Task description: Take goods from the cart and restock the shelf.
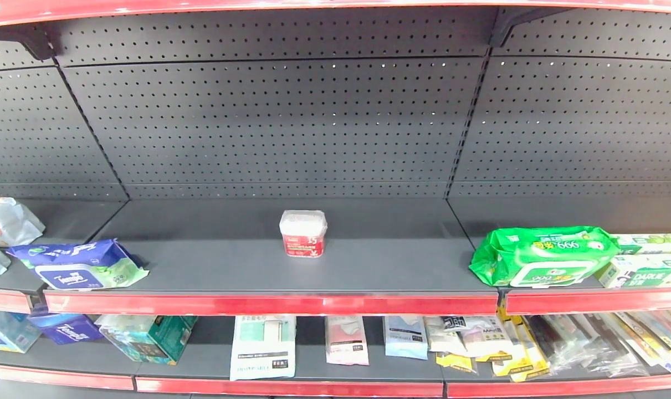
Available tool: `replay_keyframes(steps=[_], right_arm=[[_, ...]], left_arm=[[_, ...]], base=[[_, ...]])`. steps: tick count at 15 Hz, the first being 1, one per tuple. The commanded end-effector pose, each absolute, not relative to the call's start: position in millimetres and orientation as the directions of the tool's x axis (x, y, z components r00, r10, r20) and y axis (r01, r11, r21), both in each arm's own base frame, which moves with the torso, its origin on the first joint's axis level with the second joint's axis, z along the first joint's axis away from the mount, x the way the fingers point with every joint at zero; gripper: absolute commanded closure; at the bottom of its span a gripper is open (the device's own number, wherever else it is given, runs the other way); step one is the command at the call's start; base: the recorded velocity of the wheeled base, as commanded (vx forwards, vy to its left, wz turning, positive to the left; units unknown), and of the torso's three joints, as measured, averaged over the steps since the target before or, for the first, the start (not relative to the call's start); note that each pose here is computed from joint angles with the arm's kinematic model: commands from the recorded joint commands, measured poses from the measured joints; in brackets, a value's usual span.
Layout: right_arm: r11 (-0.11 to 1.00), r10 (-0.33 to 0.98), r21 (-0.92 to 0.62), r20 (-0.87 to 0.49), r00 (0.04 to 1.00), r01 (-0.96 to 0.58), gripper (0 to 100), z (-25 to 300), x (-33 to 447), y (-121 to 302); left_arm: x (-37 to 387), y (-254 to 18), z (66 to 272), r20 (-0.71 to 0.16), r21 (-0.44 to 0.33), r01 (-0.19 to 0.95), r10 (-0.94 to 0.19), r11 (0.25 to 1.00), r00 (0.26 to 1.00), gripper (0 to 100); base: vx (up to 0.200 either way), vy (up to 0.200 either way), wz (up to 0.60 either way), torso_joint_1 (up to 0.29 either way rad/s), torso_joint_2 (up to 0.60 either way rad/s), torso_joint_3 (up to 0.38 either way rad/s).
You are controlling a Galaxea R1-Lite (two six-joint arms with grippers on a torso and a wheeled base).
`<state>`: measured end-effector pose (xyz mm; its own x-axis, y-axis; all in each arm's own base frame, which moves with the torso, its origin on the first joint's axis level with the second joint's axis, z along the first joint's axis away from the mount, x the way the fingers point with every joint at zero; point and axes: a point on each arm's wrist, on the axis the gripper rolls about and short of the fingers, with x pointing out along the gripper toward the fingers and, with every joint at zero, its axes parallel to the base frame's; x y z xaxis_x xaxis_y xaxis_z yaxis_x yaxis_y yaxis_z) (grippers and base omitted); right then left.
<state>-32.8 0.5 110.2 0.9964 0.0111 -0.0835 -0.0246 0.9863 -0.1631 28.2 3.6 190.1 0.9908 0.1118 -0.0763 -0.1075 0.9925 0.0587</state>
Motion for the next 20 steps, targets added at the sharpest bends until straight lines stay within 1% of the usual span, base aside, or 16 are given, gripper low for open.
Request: replay_keyframes(steps=[1,4,6,8,9,10,11,12,13,15,16,18,19,20], right_arm=[[0.987,0.009,-0.158,-0.044,0.999,-0.016,100,98.2,-37.4,0.4],[0.987,0.008,-0.16,-0.055,0.998,-0.016,100,93.6,-35.3,0.3],[0.987,0.009,-0.161,-0.064,0.998,-0.019,100,91.5,-34.6,0.4],[0.987,0.011,-0.162,-0.077,0.997,-0.023,100,87.9,-33.4,0.4],[0.987,0.011,-0.162,-0.077,0.997,-0.023,100,87.9,-33.4,0.4],[0.986,0.011,-0.163,-0.077,0.997,-0.023,100,87.9,-33.4,0.4],[0.986,0.011,-0.165,-0.077,0.997,-0.023,100,87.9,-33.4,0.4],[0.986,0.011,-0.166,-0.077,0.997,-0.023,100,87.9,-33.4,0.4],[0.985,0.014,-0.168,-0.075,0.997,-0.026,100,88.1,-33.4,0.4],[0.983,0.015,-0.18,-0.075,0.997,-0.029,100,88.1,-33.4,0.4],[0.983,0.017,-0.18,-0.075,0.997,-0.03,100,88.1,-33.4,0.5],[0.983,0.017,-0.181,-0.075,0.997,-0.03,100,88.1,-33.4,0.5],[0.983,0.017,-0.181,-0.075,0.997,-0.03,100,88.1,-33.4,0.5],[0.982,0.017,-0.187,-0.075,0.997,-0.031,100,88.1,-33.4,0.5]], left_arm=[[106.9,13.9,196.2,-0.299,0.108,0.051,-0.017,0.993,0.954,0],[135.7,15.6,185.8,-0.398,0.157,0.235,-0.156,0.959,0.904,0],[163.5,17.8,185.1,-0.441,0.223,0.35,-0.226,0.91,0.869,0],[191.7,21.4,188.8,-0.485,0.306,0.428,-0.248,0.85,0.839,0],[195.5,21.9,189.4,-0.496,0.312,0.441,-0.252,0.842,0.831,0],[214.0,20.7,190.6,-0.558,0.298,0.531,-0.306,0.793,0.771,0],[222.3,18.0,189.9,-0.579,0.275,0.57,-0.34,0.774,0.741,0],[232.2,14.1,187.3,-0.598,0.268,0.605,-0.363,0.75,0.715,0],[246.7,11.8,184.7,-0.608,0.282,0.631,-0.375,0.722,0.7,0],[269.6,8.4,182.2,-0.615,0.319,0.669,-0.391,0.671,0.685,0],[273.8,6.6,182.0,-0.615,0.323,0.675,-0.394,0.664,0.683,0],[298.0,-5.2,181.9,-0.611,0.327,0.702,-0.426,0.632,0.668,0],[311.7,-15.1,184.1,-0.601,0.337,0.718,-0.447,0.61,0.662,0],[320.7,-26.1,185.6,-0.607,0.33,0.741,-0.469,0.585,0.641,0]], base=[[0.0,0.0,0.0,0.0,0.0,0.0],[0.0,0.0,0.0,0.0,0.0,0.0],[0.0,0.0,0.0,0.0,0.0,0.0],[0.0,0.0,0.0,0.0,0.0,0.0],[0.0,0.0,0.0,0.0,0.0,0.0],[0.0,0.0,0.0,0.0,0.0,0.0],[0.0,0.0,0.0,0.0,0.0,0.0],[0.0,0.0,0.0,0.0,0.0,0.0],[0.0,0.0,0.0,0.0,0.0,0.0],[0.0,0.0,0.0,0.0,0.0,0.0],[0.0,0.0,0.0,0.0,0.0,0.0],[0.0,0.0,0.0,0.0,0.0,0.0],[0.0,0.0,0.0,0.0,0.0,0.0],[0.0,0.0,0.0,0.0,0.0,0.0]])
